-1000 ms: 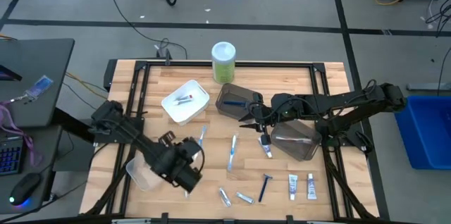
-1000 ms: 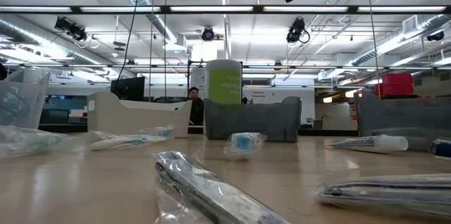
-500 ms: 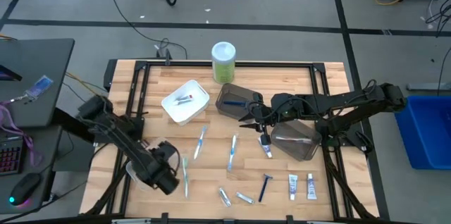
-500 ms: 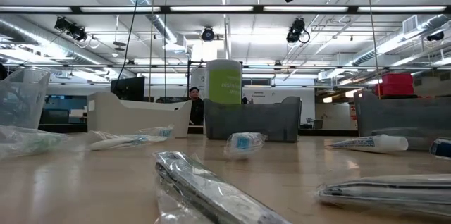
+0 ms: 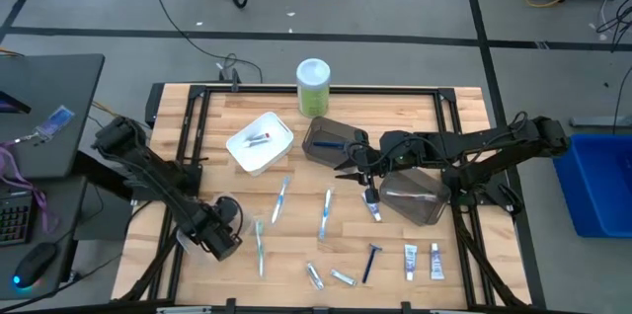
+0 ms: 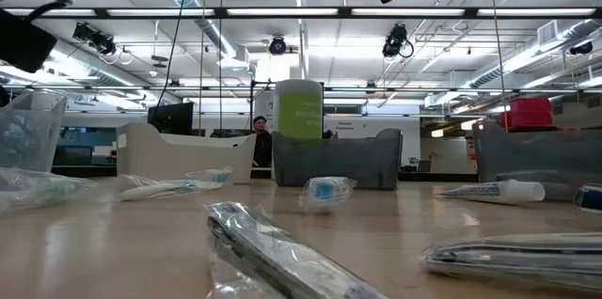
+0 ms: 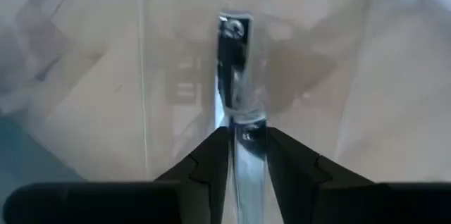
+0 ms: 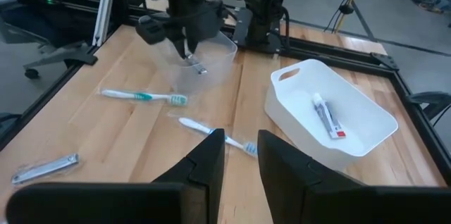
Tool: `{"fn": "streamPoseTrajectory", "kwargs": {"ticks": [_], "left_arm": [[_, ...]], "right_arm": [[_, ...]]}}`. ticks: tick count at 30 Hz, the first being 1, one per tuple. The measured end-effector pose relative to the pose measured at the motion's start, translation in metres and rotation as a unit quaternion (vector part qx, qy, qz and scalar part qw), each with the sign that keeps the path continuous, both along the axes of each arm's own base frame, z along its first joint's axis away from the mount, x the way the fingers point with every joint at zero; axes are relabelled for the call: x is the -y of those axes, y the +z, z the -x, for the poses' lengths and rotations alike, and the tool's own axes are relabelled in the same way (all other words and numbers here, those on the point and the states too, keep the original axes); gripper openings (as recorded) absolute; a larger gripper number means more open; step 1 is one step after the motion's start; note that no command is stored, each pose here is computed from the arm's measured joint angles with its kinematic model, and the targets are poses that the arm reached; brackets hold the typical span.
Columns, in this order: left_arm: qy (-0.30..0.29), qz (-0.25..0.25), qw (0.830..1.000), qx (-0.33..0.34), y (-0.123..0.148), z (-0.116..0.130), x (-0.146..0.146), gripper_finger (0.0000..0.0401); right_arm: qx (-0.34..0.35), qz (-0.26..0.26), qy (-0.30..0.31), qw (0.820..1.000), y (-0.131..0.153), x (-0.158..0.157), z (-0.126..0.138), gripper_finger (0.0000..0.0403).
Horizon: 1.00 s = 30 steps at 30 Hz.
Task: Pick & Place Travel size toiletries
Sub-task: Put the nail cutter into the transparent bin, then put the toothpaste into the white bin
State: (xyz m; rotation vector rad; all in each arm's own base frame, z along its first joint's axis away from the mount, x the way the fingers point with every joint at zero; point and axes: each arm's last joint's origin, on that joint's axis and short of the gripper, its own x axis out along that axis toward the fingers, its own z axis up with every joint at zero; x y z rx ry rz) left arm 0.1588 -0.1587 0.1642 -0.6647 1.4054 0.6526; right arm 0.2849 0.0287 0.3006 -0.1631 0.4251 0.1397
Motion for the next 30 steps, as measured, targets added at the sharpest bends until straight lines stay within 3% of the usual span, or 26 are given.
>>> {"fn": "streamPoseTrajectory", "kwargs": {"ticks": [10,14,18,24,30], "left_arm": [[-0.003,0.028,1.0,-0.006,0.006,-0.01,-0.001,0.0136],[-0.01,-0.02,0.997,0.071,0.024,-0.024,0.001,0.0131],[-0.032,-0.079,0.985,0.153,0.048,-0.039,0.002,0.0123],[-0.064,-0.172,0.95,0.252,0.078,-0.059,0.0,0.0117],[-0.108,-0.287,0.894,0.328,0.09,-0.079,-0.006,0.0117]], "right_arm": [[0.004,0.0,0.0,1.0,0.001,0.0,0.0,0.0096],[0.013,0.0,0.001,1.0,0.002,0.0,-0.001,0.0094],[0.026,0.01,0.006,1.0,0.004,0.0,-0.002,0.0096],[0.046,0.009,0.005,0.999,0.008,0.0,-0.003,0.0094],[0.07,0.017,0.009,0.997,0.013,0.0,-0.005,0.0096]]}}
